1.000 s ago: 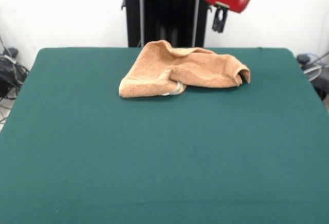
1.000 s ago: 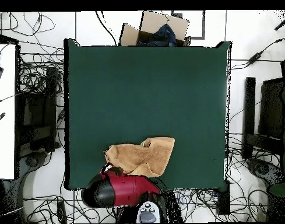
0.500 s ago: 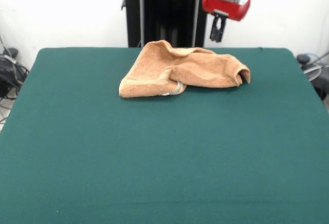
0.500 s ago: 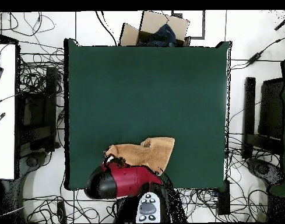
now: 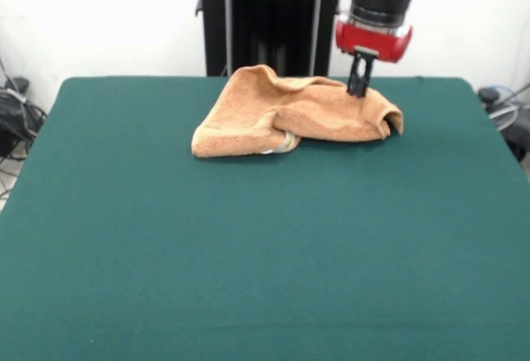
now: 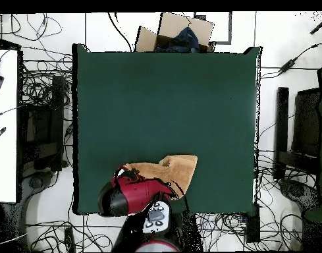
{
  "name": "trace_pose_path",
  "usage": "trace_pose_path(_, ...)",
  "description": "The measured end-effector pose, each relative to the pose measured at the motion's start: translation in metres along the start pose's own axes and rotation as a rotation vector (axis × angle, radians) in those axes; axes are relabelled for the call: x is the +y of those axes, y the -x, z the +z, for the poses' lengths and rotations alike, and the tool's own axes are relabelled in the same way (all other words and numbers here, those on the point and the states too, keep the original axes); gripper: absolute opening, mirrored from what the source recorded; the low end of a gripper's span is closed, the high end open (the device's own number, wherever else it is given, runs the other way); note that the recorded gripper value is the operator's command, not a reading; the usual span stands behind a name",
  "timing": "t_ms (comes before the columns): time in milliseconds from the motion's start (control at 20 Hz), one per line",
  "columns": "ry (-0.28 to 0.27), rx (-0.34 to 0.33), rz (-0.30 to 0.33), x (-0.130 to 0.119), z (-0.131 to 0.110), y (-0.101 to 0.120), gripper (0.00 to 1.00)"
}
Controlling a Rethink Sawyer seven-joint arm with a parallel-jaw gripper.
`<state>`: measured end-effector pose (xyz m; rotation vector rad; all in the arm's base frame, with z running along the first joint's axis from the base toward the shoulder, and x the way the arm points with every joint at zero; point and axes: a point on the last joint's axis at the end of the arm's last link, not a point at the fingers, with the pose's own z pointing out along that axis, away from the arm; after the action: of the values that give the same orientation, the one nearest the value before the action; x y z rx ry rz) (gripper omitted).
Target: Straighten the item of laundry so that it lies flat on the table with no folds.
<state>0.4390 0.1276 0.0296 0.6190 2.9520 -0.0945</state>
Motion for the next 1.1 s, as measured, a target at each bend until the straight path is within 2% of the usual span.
trace_pose_path(350,0.019,-0.018,-0.030,0.010,0.026,-0.007,0.00)
trace_pose_path(550,0.008,-0.020,-0.038,0.006,0.039,-0.011,0.00)
trace_pose_path(850,-0.019,0.016,-0.041,-0.006,0.059,-0.028,0.00)
trace_pose_path(1100,-0.028,0.033,-0.039,-0.010,0.075,-0.031,0.00)
